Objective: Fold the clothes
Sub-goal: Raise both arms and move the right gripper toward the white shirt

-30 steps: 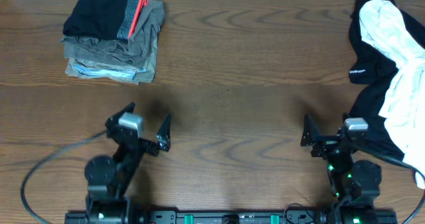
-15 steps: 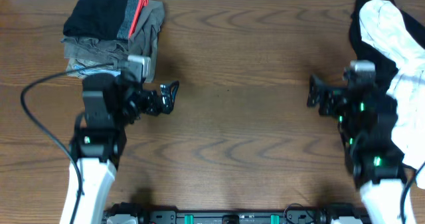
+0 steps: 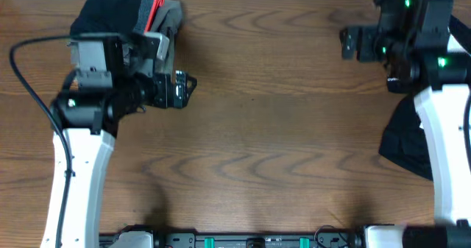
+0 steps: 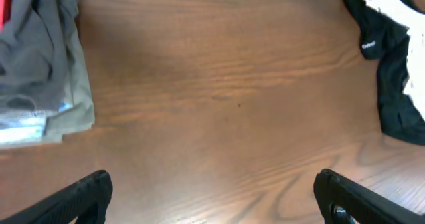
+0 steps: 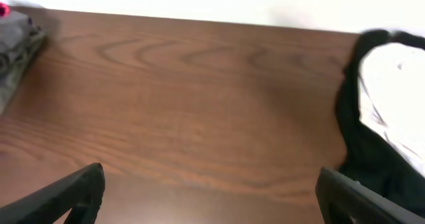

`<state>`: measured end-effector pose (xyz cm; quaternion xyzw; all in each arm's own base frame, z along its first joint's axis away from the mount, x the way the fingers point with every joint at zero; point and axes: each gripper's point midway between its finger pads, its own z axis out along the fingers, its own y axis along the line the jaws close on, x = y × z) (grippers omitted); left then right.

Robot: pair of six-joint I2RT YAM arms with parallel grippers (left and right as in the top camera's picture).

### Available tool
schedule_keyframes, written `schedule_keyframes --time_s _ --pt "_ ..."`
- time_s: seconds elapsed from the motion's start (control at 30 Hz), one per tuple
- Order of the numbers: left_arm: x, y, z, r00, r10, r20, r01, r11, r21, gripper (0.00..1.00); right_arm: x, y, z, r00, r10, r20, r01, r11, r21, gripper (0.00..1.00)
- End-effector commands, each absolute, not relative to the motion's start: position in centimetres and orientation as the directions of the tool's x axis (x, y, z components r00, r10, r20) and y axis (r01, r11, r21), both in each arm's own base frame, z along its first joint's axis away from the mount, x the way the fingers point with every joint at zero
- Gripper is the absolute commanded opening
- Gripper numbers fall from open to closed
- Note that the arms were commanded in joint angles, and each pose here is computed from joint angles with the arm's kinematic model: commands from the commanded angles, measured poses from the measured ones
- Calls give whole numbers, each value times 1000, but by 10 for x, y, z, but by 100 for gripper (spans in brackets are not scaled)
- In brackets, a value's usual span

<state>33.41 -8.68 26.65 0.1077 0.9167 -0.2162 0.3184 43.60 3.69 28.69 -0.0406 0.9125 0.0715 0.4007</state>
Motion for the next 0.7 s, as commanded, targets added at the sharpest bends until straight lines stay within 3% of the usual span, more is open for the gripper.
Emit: schedule_keyframes --time_s 0.0,0.2,0.33,0.67 --pt "342 -94 275 -765 75 -640 373 861 -345 98 447 46 294 -656 -41 -753 -200 972 121 99" --pt "337 -97 263 -802 76 -592 362 851 -381 98 462 14 303 -606 -64 -793 -112 994 5 99" --pt "341 -103 261 -813 59 -579 360 833 -421 98 468 -16 308 -587 2 -810 -28 999 23 99" --pt "407 -88 259 -839 -32 -544 223 891 -396 98 477 -85 306 -553 69 -830 105 994 13 98"
